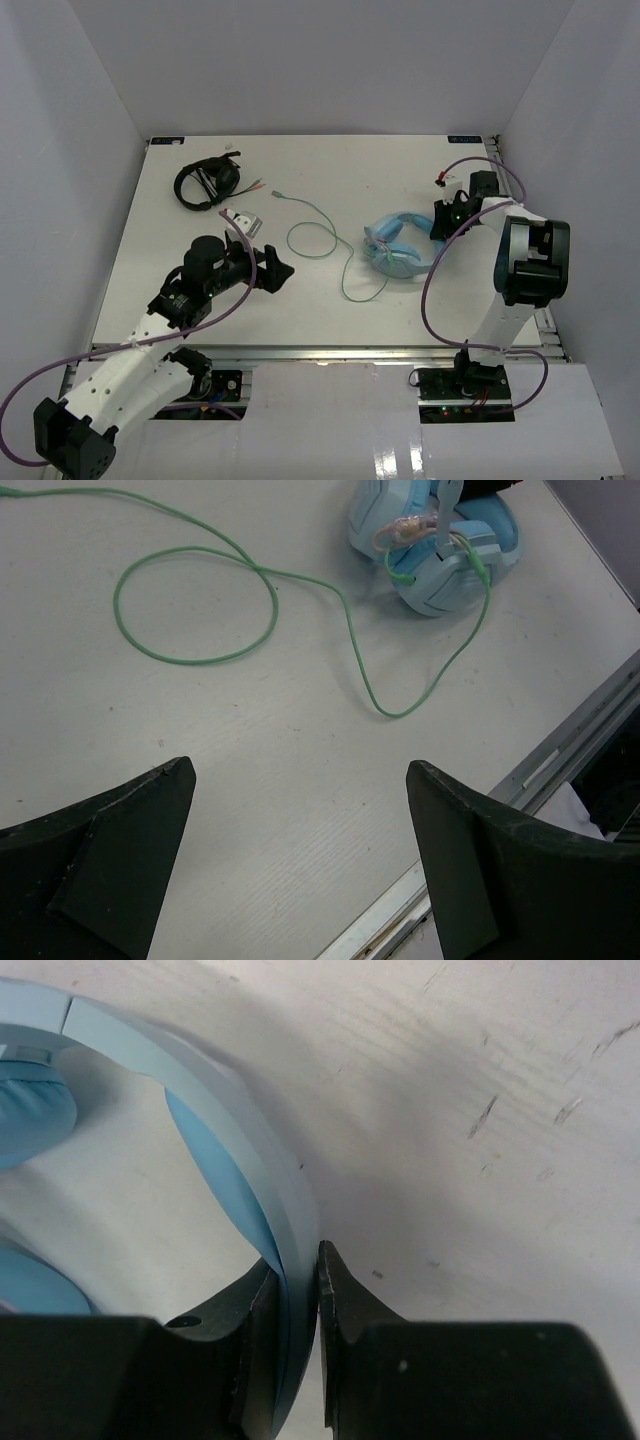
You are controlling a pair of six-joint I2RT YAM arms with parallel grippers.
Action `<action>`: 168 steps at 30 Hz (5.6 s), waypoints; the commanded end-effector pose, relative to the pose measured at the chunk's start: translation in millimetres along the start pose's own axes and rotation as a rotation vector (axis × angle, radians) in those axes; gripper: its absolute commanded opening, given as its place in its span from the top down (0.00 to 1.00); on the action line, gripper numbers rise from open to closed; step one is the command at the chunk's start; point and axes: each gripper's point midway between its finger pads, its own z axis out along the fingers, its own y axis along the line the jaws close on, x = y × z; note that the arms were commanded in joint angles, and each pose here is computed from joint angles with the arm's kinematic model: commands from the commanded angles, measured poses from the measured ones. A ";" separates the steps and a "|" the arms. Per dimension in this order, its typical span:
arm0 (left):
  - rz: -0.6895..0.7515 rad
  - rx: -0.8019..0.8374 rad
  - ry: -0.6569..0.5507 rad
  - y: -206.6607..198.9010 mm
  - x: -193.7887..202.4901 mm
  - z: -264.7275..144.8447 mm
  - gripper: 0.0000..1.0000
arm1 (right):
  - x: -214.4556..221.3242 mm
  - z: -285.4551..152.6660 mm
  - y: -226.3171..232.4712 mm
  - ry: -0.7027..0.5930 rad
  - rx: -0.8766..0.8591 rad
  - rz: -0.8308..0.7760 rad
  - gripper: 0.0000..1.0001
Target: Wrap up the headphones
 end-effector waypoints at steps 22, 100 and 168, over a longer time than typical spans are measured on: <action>0.327 0.269 0.078 -188.3 51.4 31.9 0.02 | -70.8 -191.9 127.0 -0.496 -0.081 0.370 0.92; 0.868 0.578 -0.214 -142.1 34.2 75.7 0.91 | -63.1 -273.1 245.8 -0.498 -0.600 0.053 0.92; 0.713 0.601 0.196 -94.6 74.3 114.2 1.00 | -13.6 -256.7 277.4 -0.456 -0.516 -0.382 0.92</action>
